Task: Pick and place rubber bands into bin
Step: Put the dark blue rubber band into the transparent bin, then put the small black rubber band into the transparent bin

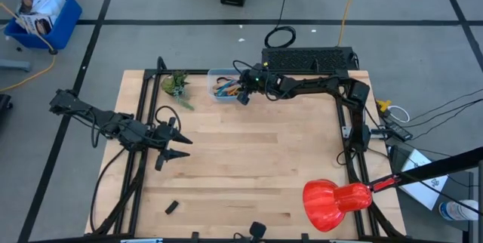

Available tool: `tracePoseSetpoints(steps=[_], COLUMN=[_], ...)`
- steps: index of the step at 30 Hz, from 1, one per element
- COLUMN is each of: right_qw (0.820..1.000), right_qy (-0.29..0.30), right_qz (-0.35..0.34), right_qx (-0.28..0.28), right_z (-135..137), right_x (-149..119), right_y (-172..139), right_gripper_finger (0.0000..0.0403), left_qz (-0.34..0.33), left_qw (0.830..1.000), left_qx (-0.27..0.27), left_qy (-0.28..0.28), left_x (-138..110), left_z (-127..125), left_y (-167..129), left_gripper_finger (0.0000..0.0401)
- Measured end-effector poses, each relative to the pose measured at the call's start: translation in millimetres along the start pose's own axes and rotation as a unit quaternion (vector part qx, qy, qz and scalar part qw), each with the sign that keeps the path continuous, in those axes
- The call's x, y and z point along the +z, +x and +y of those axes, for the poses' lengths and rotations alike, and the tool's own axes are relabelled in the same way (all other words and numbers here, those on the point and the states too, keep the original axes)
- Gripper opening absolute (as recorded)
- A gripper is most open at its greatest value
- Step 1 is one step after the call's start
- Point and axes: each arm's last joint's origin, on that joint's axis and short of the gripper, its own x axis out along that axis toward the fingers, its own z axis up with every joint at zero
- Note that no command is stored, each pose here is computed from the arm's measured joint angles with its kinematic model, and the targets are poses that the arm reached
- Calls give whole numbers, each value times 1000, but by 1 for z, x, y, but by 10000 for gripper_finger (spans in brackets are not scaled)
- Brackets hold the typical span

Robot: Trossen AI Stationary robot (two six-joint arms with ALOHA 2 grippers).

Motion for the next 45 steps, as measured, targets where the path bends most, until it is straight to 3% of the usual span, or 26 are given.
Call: tracePoseSetpoints(steps=[18,24,31,36,40,45], right_qw=[1000,998,985,984,976,961], right_qy=[24,13,-8,8,14,74], right_qz=[-8,-59,-132,-133,-183,-261], right_qx=[-2,8,108,119,119,62], right_z=[-1,-2,2,8,8,1], right_x=[7,37,60,36,14,-6], right_y=[-7,-38,-97,-137,-164,-189], right_gripper_finger=[138,150,143,145,145,141], left_qz=[-1,-18,-38,-54,-74,-80], left_qw=[1000,1000,998,998,997,997], left_qx=[-1,-19,-24,-16,-20,-19], left_qy=[2,-8,-33,-35,-31,-1], left_x=[0,4,8,11,21,47], left_z=[0,-2,-3,-3,-5,-12], left_y=[0,0,-1,-1,-5,-9], left_gripper_finger=[218,218,218,218,218,218])
